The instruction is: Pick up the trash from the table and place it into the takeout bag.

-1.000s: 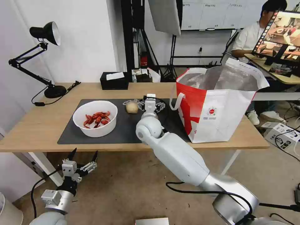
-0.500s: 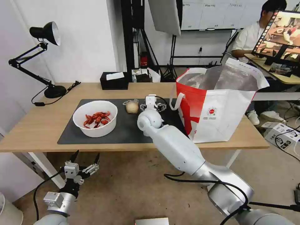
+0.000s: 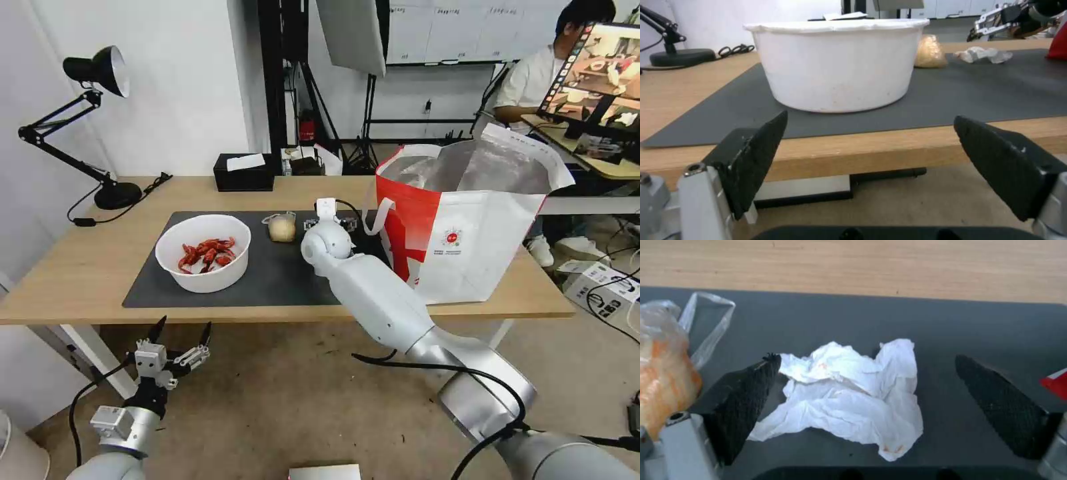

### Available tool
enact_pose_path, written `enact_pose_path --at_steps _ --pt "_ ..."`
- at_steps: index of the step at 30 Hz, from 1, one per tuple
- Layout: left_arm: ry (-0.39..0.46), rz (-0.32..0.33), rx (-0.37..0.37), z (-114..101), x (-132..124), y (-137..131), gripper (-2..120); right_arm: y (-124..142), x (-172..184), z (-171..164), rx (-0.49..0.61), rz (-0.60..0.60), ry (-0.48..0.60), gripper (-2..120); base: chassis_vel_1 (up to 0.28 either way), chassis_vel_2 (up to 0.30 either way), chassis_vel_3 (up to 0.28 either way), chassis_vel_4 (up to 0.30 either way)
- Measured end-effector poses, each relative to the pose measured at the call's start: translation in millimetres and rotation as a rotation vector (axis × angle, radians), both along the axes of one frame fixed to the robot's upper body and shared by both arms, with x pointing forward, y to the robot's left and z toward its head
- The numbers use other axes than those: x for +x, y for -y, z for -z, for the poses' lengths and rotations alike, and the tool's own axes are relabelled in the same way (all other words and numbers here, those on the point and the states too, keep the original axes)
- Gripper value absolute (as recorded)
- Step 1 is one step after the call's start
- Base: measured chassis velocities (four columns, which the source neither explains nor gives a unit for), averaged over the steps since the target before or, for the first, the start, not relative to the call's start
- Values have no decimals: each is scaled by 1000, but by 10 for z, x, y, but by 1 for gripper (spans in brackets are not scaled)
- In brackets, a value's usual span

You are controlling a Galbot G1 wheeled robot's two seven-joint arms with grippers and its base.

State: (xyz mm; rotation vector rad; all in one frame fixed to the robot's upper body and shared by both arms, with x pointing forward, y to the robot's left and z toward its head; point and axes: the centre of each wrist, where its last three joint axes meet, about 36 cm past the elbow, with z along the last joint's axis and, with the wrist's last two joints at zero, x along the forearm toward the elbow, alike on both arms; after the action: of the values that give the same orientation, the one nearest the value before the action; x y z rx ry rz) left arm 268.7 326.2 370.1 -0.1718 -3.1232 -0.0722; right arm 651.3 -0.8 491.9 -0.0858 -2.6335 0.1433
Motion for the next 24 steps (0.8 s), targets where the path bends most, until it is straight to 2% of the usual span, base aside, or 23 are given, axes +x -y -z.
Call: enact_pose_path --at_steps 21,24 --pt "-4 7 -7 16 -9 40 100 99 98 99 9 -37 -56 100 0 0 0 0" --pt "-6 11 -10 22 -10 55 100 111 108 121 11 -39 -62 97 0 0 0 0"
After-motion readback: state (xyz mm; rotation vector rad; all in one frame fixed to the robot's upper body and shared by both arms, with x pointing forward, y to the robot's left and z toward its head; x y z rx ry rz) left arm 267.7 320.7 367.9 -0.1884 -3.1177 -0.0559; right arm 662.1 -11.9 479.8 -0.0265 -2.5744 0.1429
